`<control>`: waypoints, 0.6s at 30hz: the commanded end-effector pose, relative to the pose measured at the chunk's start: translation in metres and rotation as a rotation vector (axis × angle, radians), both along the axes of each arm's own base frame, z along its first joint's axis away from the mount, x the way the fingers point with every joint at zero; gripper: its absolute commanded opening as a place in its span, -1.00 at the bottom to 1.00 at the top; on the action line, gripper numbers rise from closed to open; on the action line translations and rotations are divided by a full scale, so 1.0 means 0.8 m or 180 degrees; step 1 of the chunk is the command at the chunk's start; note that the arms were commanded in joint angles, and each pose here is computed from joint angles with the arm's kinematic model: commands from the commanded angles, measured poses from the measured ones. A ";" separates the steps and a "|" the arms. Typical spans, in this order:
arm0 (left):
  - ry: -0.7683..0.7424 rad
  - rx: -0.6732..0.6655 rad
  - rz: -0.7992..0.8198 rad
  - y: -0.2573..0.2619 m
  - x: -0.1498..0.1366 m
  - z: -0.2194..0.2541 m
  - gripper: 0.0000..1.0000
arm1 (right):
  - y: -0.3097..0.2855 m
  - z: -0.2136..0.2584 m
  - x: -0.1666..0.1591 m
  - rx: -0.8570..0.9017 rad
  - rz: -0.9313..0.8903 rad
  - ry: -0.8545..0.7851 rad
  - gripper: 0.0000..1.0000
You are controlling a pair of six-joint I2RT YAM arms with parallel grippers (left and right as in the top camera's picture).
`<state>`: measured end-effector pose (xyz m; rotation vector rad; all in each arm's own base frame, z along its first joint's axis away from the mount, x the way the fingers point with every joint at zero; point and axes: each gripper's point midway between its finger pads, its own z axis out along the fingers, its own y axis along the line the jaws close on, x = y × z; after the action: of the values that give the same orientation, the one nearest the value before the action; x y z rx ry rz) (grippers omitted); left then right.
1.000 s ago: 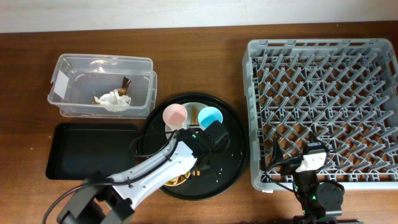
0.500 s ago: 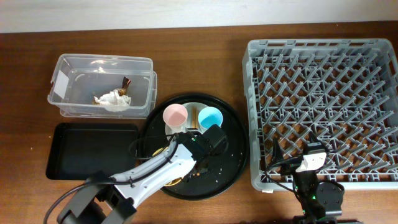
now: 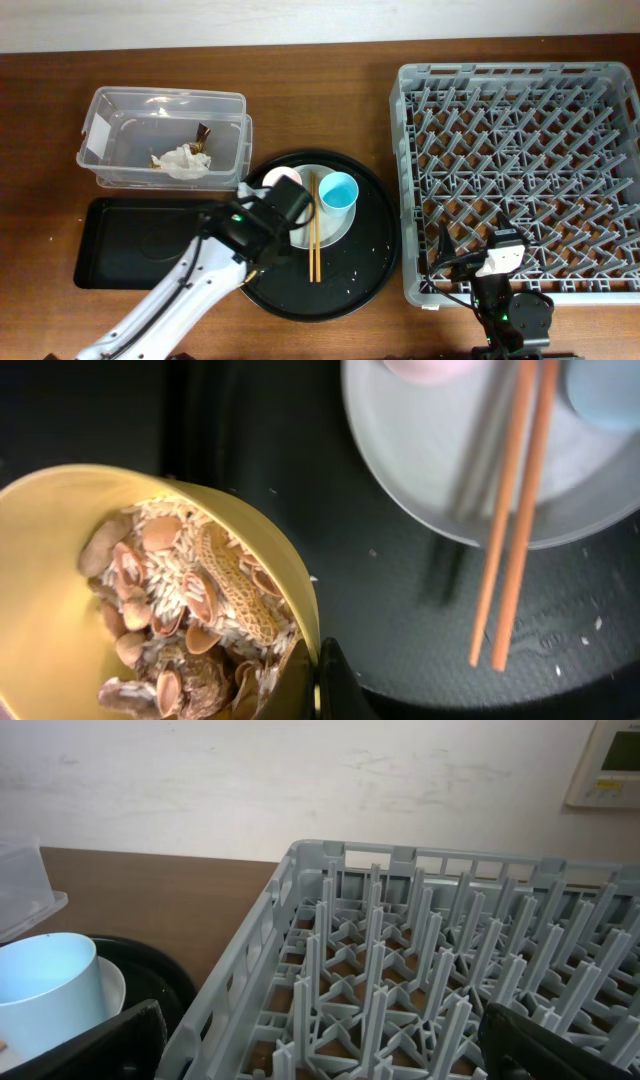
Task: Sort waste into correct bins and load items into the dishwasher rack
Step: 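Tip the yellow bowl over the black tray to dump the shells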
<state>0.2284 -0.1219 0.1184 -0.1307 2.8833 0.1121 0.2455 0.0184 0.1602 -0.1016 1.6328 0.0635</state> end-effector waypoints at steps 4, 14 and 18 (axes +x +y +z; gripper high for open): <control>0.0003 -0.0043 0.0598 0.100 0.030 0.016 -1.00 | -0.002 -0.003 0.000 0.0015 -0.0020 0.0017 0.96; -0.0233 -0.0510 0.1030 0.176 0.029 0.045 -1.00 | -0.002 -0.003 0.000 0.0015 -0.0020 0.0017 0.96; -0.0393 -0.0615 0.1018 0.185 0.029 0.056 -1.00 | -0.002 -0.003 0.000 0.0015 -0.0019 0.0017 0.96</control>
<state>0.2474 0.0258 0.1557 -0.6645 2.7493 -0.0534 0.2455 0.0184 0.1602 -0.1013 1.6328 0.0638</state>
